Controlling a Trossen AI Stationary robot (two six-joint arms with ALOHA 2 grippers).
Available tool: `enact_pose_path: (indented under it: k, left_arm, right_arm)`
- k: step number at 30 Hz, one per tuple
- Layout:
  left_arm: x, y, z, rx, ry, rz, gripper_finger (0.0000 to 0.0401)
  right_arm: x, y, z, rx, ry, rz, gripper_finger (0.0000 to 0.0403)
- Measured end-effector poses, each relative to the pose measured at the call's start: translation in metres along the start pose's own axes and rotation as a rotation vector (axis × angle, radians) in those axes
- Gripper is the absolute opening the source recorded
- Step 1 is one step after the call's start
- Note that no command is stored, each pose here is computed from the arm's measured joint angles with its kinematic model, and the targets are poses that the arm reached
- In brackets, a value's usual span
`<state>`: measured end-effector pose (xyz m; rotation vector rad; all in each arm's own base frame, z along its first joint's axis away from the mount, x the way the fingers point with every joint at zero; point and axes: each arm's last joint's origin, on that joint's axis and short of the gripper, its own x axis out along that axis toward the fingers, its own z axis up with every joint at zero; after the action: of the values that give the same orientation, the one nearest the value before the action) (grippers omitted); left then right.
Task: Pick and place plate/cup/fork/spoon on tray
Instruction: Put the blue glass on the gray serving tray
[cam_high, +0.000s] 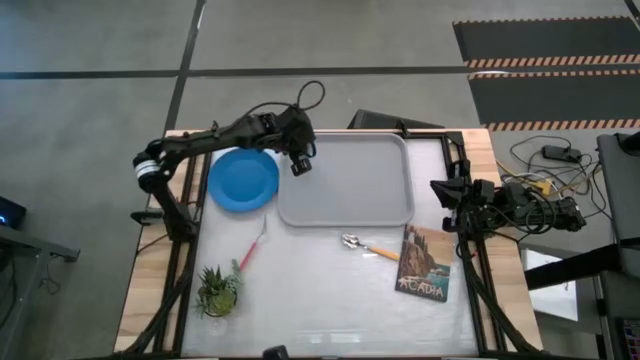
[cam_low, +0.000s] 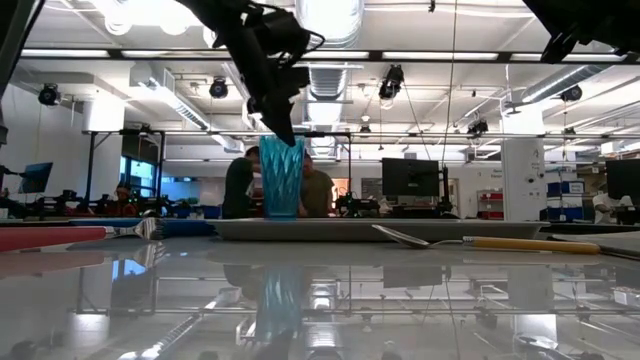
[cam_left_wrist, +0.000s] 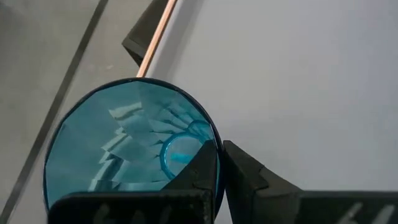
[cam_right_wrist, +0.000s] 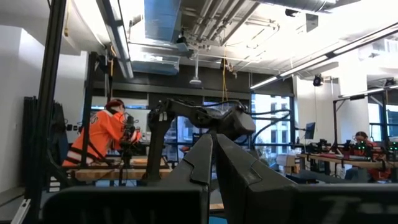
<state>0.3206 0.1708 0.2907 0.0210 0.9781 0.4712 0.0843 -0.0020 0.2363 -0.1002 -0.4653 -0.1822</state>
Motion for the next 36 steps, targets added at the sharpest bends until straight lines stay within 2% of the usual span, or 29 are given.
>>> enact_pose_path:
  k: [16, 28, 36]
  left_arm:
    - [0.011, 0.021, -0.003, -0.034, 0.002, 0.035, 0.0000]
    - [0.022, 0.023, -0.006, -0.041, 0.031, 0.033, 0.0035]
    - [0.012, 0.024, -0.004, -0.039, 0.015, 0.037, 0.0036]
  right_arm:
    - [0.000, 0.000, 0.000, -0.001, 0.001, -0.003, 0.0009]
    - [0.000, 0.000, 0.000, -0.003, 0.002, -0.007, 0.0009]
    - [0.000, 0.000, 0.000, -0.004, 0.002, -0.007, 0.0009]
